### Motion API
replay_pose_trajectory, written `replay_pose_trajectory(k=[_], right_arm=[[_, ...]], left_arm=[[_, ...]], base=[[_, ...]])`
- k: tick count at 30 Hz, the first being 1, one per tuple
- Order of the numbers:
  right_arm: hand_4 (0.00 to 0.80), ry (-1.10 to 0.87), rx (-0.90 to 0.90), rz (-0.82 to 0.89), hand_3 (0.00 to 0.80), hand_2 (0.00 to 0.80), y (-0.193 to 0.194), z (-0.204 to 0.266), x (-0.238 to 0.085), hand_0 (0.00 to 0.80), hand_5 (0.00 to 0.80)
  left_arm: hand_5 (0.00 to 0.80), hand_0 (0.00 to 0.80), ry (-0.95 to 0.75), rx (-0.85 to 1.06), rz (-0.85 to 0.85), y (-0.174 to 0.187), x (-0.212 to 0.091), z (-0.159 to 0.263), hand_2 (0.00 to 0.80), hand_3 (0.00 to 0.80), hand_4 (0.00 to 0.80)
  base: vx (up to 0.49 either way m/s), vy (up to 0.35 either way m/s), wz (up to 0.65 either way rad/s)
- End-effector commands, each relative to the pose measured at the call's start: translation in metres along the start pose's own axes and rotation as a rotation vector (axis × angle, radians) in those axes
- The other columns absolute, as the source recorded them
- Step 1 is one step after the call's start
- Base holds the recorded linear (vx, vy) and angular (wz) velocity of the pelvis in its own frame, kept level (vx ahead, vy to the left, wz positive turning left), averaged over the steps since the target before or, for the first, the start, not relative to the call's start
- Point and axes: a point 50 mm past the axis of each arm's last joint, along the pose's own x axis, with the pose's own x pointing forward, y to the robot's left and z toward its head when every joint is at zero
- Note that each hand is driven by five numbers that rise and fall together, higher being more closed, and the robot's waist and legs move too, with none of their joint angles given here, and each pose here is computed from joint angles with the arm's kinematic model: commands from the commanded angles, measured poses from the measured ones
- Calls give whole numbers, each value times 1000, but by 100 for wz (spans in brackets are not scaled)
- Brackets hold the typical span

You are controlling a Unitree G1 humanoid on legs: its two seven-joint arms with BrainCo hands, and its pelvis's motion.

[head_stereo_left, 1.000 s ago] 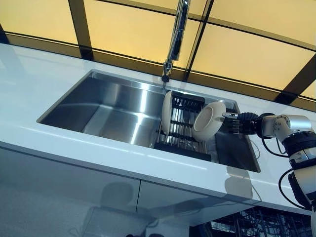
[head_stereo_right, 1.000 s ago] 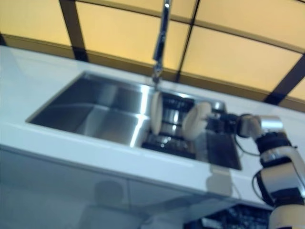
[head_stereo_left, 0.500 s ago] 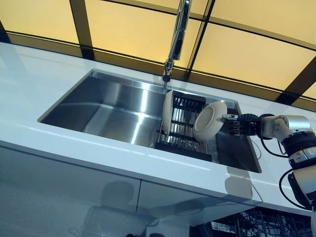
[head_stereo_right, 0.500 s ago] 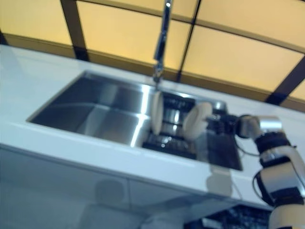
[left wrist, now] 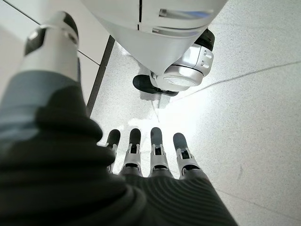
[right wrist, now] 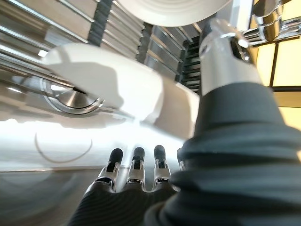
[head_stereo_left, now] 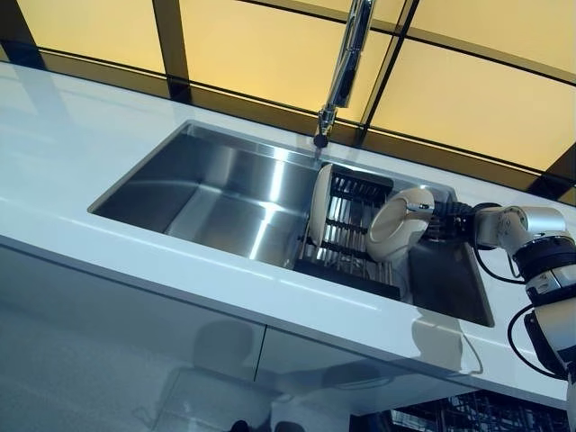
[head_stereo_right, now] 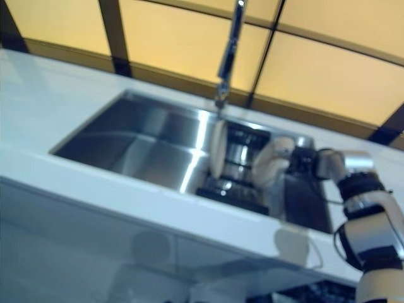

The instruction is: Take plates into dishwasher

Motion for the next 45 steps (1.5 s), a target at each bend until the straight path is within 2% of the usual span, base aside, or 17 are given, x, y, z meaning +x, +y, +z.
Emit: replay_pose_trajectory(k=[1,6,7,8,9,16,27,35,45], right_arm=[[0,-158,-34,-17,0,0,7,50,-20,0,0],[0,-160,-45,-35,0,0,11,49,-18,0,0],[402,-165,-50,-44,402,402,12,50,-18,402,402],[574,-178,-63,-60,574,574,11,52,-18,574,574],[800,-200,-91,-90,800,800,9,54,-18,800,800],[800,-278,-147,-134,800,800,13,65,-22,800,800],[800,-295,-223,-177,800,800,5,68,-25,800,800],[800,-345,-203,-204,800,800,4,76,-30,800,800],[800,-438,-287,-352,800,800,-16,105,-57,800,800]], left_arm=[[0,0,0,0,-3,2,0,1,0,0,0],[0,0,-5,-26,7,3,0,1,0,0,0],[0,0,-8,-34,8,4,0,2,0,0,0],[0,0,-11,-41,8,4,0,3,0,0,0],[0,0,-15,-48,6,4,0,3,0,0,0],[0,0,-34,-29,-14,2,1,9,0,0,0],[0,0,-31,-31,-16,0,1,10,0,0,0],[0,0,-26,-17,-20,0,1,8,0,0,0],[0,0,-6,-34,-3,3,0,2,0,0,0]], base=[[37,13,3],[0,2,3],[-33,3,5],[-43,5,5],[-49,3,5],[-32,1,4],[0,0,0],[0,0,0],[1,17,-2]])
